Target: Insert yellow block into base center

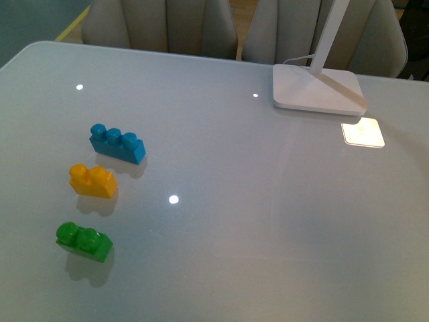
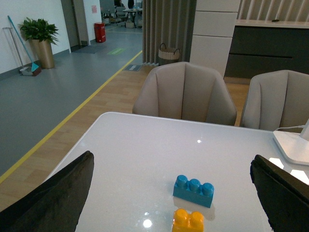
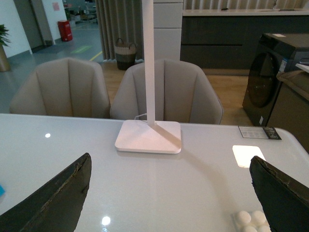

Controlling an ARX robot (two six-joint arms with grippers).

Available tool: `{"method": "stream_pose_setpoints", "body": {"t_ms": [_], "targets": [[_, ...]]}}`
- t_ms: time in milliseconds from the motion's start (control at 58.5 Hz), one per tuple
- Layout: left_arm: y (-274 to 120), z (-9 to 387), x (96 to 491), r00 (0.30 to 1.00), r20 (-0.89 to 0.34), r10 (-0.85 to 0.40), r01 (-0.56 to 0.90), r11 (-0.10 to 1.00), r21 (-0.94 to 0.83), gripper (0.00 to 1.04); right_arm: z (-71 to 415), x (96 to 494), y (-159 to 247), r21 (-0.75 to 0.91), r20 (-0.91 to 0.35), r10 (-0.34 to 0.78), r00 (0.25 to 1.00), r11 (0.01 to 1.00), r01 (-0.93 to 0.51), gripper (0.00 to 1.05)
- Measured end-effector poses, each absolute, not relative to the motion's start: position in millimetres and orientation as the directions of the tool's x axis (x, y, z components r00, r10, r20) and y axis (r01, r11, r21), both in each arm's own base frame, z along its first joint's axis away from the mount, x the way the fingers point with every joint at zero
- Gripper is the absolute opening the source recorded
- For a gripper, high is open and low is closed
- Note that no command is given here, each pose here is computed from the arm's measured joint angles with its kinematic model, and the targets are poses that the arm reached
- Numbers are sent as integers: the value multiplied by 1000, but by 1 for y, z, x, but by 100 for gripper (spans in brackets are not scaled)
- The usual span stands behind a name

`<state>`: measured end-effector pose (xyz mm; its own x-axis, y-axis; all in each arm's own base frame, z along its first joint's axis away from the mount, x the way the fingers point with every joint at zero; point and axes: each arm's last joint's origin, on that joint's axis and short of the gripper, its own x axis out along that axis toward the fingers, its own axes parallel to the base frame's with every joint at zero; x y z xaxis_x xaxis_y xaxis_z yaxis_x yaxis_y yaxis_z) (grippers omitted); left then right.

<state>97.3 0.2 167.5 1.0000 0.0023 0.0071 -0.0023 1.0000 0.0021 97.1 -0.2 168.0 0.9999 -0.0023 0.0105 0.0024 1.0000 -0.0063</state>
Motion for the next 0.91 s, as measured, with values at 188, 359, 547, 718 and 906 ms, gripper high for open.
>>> {"method": "stream_pose_setpoints", "body": {"t_ms": [188,359,547,718,906], "targets": [[0,168,97,1000,7,2,-2,1000,2,97,168,97,0,-6,10,-2,1000,1000,2,96],[0,168,97,1000,7,2,-2,1000,2,97,168,97,0,-6,10,-2,1000,1000,2,96],[0,168,97,1000,7,2,-2,1000,2,97,168,97,0,-6,10,-2,1000,1000,2,96],[0,168,97,1000,7,2,-2,1000,2,97,168,97,0,-6,10,-2,1000,1000,2,96],[0,168,97,1000,7,2,-2,1000,2,97,167,98,0,38,-174,-86,981,995,94,96]]}}
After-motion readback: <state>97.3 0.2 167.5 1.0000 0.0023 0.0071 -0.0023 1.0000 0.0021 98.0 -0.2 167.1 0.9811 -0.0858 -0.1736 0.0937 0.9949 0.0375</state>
